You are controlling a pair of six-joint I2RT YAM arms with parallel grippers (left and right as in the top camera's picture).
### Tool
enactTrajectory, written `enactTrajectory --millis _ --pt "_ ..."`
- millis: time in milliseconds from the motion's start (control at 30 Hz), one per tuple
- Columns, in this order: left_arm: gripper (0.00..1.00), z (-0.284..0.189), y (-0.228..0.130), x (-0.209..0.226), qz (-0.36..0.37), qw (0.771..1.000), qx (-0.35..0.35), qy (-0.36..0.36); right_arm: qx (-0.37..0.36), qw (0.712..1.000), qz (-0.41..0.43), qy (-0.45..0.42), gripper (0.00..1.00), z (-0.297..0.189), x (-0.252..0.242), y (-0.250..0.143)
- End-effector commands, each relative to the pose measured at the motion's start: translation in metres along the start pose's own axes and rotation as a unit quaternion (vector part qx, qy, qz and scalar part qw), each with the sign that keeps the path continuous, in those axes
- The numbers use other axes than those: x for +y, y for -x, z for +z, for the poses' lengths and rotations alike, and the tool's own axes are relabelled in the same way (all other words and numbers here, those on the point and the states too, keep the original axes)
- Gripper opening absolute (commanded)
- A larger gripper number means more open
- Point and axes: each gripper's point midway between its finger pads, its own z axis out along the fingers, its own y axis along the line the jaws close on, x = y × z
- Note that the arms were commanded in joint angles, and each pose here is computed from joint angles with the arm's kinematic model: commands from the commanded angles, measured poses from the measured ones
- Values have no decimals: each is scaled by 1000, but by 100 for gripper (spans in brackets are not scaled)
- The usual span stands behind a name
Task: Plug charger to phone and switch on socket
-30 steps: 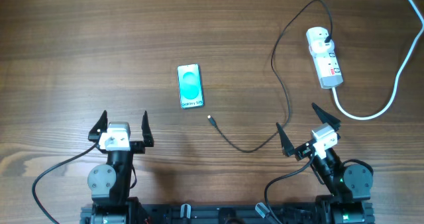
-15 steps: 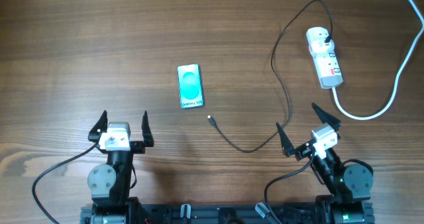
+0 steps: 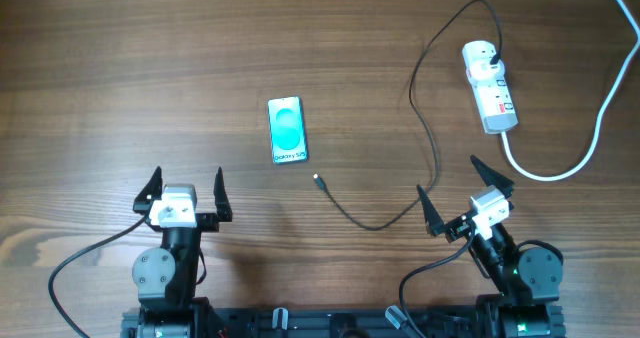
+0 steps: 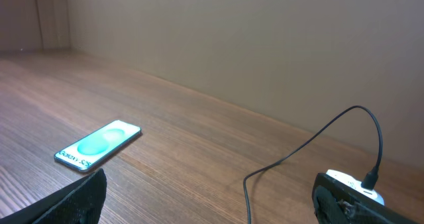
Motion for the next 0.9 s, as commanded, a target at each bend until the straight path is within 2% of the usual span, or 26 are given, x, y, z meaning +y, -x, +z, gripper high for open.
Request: enactTrajectory --millis 0,767,867 --pt "100 0 -2 0 -5 1000 2 2 3 1000 7 0 100 1 0 -2" --pt "100 0 -2 0 -5 1000 2 2 3 1000 8 0 100 1 0 -2" --pt "100 0 2 1 15 1000 -7 4 3 1000 8 0 100 1 0 -2"
